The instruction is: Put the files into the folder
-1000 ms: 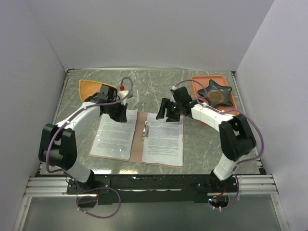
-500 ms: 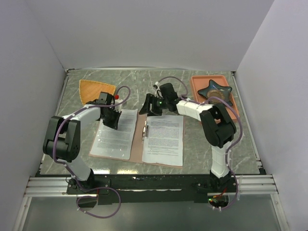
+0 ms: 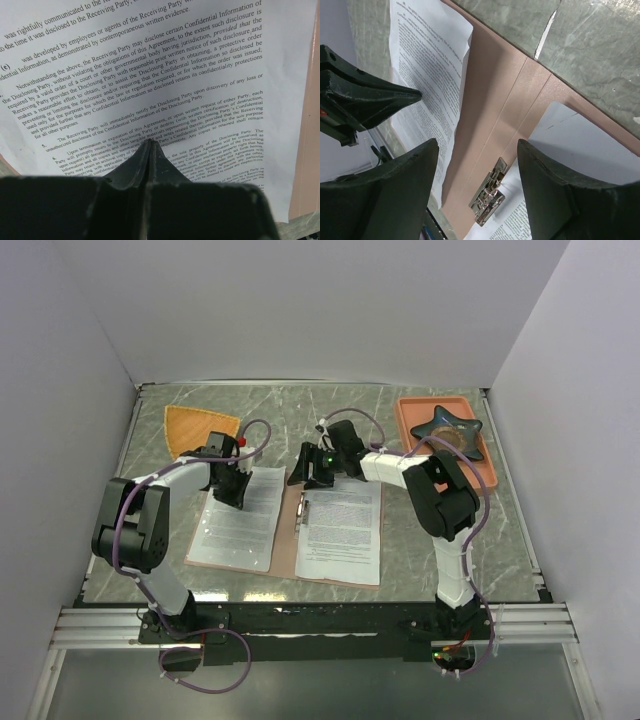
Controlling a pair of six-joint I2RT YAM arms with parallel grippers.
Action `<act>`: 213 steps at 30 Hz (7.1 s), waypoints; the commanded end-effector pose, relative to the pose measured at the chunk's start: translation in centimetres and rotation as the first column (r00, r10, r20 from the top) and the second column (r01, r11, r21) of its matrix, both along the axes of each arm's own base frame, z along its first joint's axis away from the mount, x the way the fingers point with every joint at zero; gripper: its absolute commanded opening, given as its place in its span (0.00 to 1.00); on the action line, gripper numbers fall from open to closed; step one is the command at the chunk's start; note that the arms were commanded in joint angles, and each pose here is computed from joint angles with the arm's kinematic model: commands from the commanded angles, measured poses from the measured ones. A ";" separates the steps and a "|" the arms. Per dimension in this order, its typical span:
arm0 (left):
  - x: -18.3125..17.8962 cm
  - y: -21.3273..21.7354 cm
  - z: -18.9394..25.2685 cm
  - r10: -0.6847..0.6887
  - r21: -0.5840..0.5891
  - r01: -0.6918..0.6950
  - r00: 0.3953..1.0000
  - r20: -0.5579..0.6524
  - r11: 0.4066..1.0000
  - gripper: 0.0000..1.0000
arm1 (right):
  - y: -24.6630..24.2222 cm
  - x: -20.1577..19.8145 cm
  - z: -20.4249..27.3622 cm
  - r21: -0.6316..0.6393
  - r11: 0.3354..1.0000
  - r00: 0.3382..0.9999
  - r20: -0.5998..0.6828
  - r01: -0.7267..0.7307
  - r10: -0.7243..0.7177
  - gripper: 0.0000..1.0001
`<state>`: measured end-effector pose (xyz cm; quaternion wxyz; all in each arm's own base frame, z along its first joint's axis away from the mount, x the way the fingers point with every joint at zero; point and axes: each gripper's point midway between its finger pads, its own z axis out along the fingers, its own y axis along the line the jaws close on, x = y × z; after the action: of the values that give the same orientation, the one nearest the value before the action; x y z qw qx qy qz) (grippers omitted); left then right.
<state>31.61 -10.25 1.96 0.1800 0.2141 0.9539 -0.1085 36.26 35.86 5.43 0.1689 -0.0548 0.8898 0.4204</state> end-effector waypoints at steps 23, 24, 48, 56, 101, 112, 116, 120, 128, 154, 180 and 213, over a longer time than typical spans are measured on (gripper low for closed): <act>-0.7 0.6 -0.6 0.024 0.019 -0.024 1.000 -0.001 1.000 0.03 | 1.3 -0.8 -0.6 0.039 0.998 0.999 0.011 -0.039 0.038 0.69; -0.7 0.6 -0.5 0.021 0.021 -0.021 1.000 0.002 1.000 0.03 | 1.3 -1.0 -0.7 0.044 0.998 0.999 0.001 -0.034 0.034 0.69; -0.6 0.9 -0.4 0.023 0.035 -0.023 1.000 0.013 0.999 0.03 | 2.3 -1.5 4.5 0.187 0.981 0.998 0.055 -0.045 0.035 0.63; -0.4 0.9 -0.1 0.021 0.037 -0.022 1.000 0.021 0.999 0.03 | 2.4 -2.1 6.3 0.221 0.974 0.997 0.061 -0.056 0.044 0.60; -0.7 0.9 -0.3 0.005 0.035 -0.006 1.000 0.020 0.999 0.02 | 1.4 1.2 1.4 0.104 0.995 1.000 0.008 0.000 -0.001 0.66; -0.8 0.9 -0.2 0.005 0.033 -0.006 1.000 0.021 0.999 0.02 | 1.3 0.7 0.0 0.108 0.994 1.000 -0.009 0.000 0.001 0.65; -0.7 0.8 -0.1 0.003 0.033 -0.004 1.000 0.023 0.999 0.02 | 1.5 0.2 -0.1 0.112 0.994 1.000 -0.022 -0.007 0.009 0.63; -0.6 0.9 0.0 0.005 0.035 -0.006 1.000 0.023 0.999 0.02 | 1.7 -0.3 -0.1 0.115 0.993 0.999 -0.028 -0.017 0.020 0.62; -0.5 1.0 0.1 0.008 0.037 -0.010 1.000 0.028 0.999 0.02 | 1.9 -1.3 -0.2 0.135 0.991 0.998 -0.056 -0.019 0.027 0.61; -0.6 1.0 -0.2 0.008 0.043 -0.009 1.000 0.029 0.999 0.02 | 3.4 -3.0 4.2 0.233 0.972 0.999 0.007 -0.043 0.042 0.56; -0.6 1.1 -0.1 0.008 0.044 -0.010 0.999 0.035 0.999 0.01 | 4.7 -7.0 5.6 0.248 0.963 0.995 0.009 -0.101 0.102 0.54; 2.5 -14.0 7.1 -0.027 -0.153 0.048 0.990 0.136 0.987 0.80 | -2.0 -10.3 8.6 0.053 0.992 0.815 0.567 0.113 -0.123 0.00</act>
<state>31.54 -21.80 6.71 0.2042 0.2433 0.9340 -0.1636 23.79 34.53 10.15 0.3459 -0.1484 0.8455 0.3788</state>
